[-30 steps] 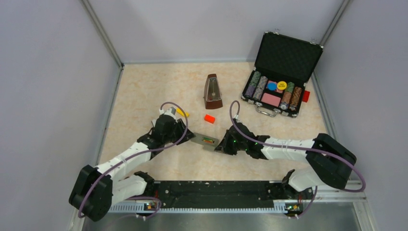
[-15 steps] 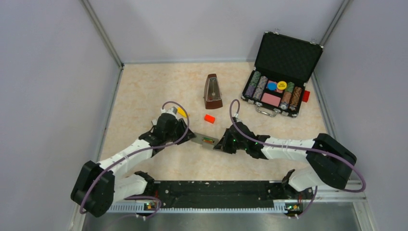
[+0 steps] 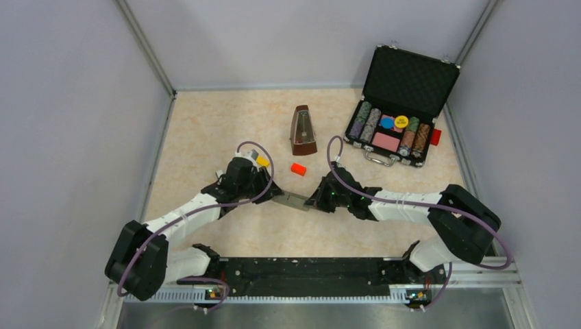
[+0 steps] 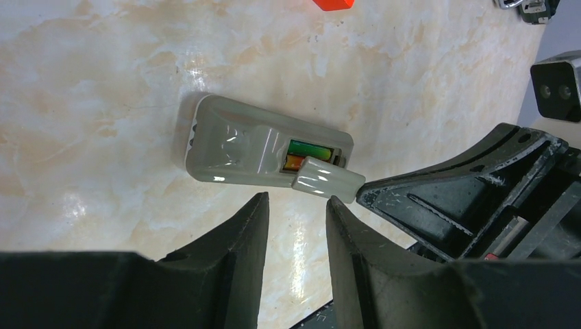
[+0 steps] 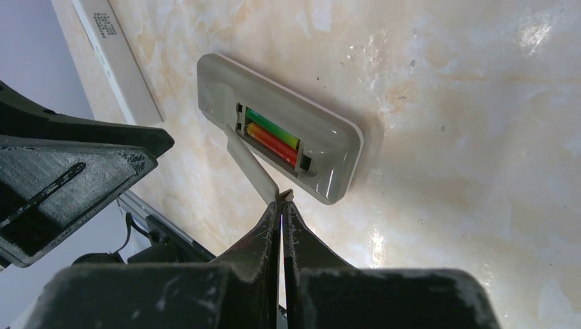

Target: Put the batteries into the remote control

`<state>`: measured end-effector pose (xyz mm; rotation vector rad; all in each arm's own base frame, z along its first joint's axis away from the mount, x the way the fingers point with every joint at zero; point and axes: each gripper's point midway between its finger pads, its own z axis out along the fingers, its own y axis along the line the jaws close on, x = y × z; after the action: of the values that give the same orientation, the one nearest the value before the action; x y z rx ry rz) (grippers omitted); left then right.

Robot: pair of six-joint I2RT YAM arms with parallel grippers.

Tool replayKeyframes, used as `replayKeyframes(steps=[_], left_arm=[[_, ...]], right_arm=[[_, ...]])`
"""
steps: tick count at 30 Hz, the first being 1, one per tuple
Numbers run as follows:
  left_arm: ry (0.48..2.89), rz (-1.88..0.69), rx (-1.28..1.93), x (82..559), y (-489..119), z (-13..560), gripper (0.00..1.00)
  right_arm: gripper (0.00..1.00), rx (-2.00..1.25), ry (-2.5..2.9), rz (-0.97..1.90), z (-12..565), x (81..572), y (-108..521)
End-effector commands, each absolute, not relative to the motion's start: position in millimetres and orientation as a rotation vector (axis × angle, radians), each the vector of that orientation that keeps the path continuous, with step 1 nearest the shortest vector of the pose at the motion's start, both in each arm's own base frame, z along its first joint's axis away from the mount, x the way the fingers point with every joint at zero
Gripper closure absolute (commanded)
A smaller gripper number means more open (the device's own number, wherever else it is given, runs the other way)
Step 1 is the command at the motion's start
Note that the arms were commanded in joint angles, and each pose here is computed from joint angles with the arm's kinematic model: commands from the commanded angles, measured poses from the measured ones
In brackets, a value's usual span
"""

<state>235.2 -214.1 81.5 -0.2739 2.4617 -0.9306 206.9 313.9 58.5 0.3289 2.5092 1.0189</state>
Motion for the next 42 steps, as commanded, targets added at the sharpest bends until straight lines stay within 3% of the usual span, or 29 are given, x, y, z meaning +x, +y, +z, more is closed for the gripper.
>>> replayKeyframes(steps=[1, 42], left_arm=[[2.39, -0.987, -0.205, 250.0, -227.0, 102.6, 0.59], [2.47, -0.975, -0.143, 257.6, -237.4, 87.9, 0.58]], right_arm=[[1.0, 0.322, 2.454, 1.072, 74.1, 223.2, 324.8], [1.0, 0.387, 2.642, 1.014, 49.7, 224.0, 316.4]])
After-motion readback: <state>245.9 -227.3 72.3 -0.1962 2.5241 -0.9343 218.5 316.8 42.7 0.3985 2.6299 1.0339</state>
